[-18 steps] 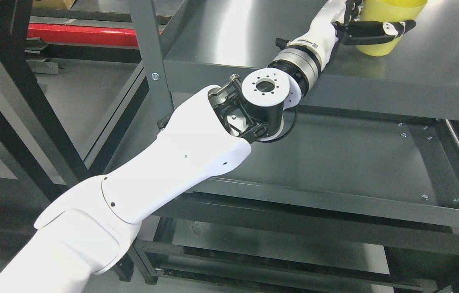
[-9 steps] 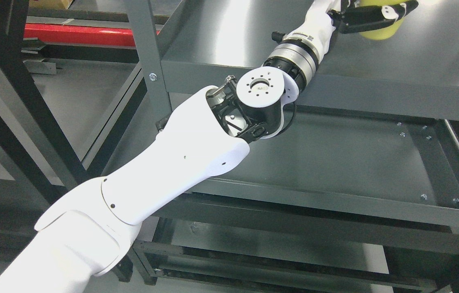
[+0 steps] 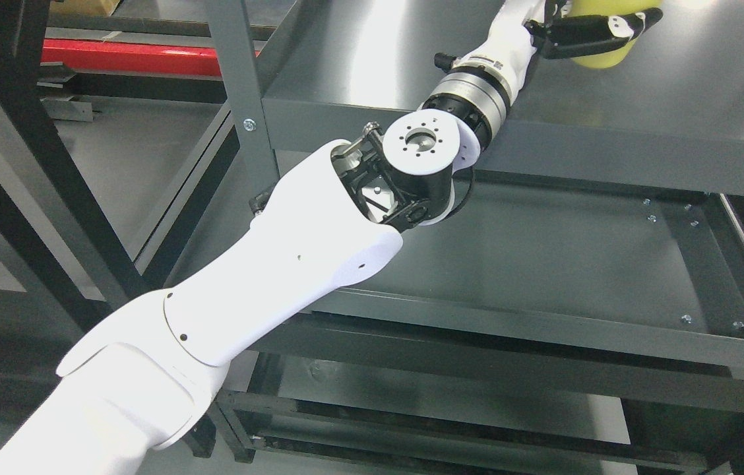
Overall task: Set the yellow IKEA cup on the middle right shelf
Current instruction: 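Extend the left arm to push the cup deeper onto the shelf, then open the left hand to release the cup on the shelf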
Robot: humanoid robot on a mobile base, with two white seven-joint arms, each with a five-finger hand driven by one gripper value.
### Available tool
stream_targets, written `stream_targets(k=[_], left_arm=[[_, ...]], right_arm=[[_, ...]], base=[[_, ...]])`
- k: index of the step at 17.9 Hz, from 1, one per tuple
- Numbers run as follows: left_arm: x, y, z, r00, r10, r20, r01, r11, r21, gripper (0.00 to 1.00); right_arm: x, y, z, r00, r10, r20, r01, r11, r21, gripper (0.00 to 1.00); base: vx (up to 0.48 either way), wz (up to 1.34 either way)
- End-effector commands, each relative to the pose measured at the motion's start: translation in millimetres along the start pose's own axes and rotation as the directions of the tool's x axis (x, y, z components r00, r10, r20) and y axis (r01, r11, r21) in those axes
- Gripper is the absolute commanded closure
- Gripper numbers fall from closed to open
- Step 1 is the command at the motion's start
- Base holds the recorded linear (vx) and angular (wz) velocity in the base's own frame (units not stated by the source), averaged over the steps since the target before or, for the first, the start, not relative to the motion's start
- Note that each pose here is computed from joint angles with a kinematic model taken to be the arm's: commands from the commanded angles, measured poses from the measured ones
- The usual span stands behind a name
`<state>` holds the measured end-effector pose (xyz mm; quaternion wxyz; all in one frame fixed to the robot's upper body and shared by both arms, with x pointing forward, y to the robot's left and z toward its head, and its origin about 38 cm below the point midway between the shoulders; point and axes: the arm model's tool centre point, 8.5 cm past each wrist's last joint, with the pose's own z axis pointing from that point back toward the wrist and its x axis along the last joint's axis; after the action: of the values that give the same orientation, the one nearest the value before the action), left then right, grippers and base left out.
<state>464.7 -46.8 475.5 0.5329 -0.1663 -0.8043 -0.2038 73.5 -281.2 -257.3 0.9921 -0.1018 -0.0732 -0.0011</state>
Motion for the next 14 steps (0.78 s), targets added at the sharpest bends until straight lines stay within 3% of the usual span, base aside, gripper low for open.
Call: stream_targets(k=[1,7,14], left_arm=[[-5,10,1,0.998,-0.058,-0.010,0.059,0.998,0.017,0.01],[0,10,2,0.999,-0.034,0.027,0.033,0.999,0.016,0.01],[43,16,13,0.985,-0.007,0.171,0.002,1.000,0.028,0.01]], right_arm=[[-9.1,-10,-1,1.000,-0.003,-0.015,0.003,1.000,-0.012,0.01],[-9.1,-10,-1,1.000,-0.003,-0.015,0.003,1.000,-0.012,0.01],[-9.1,-10,-1,1.000,-0.003,-0.015,0.003,1.000,-0.012,0.01]], base=[[0.000,0.00],[-0.045,0.03],[-0.037,0.12]])
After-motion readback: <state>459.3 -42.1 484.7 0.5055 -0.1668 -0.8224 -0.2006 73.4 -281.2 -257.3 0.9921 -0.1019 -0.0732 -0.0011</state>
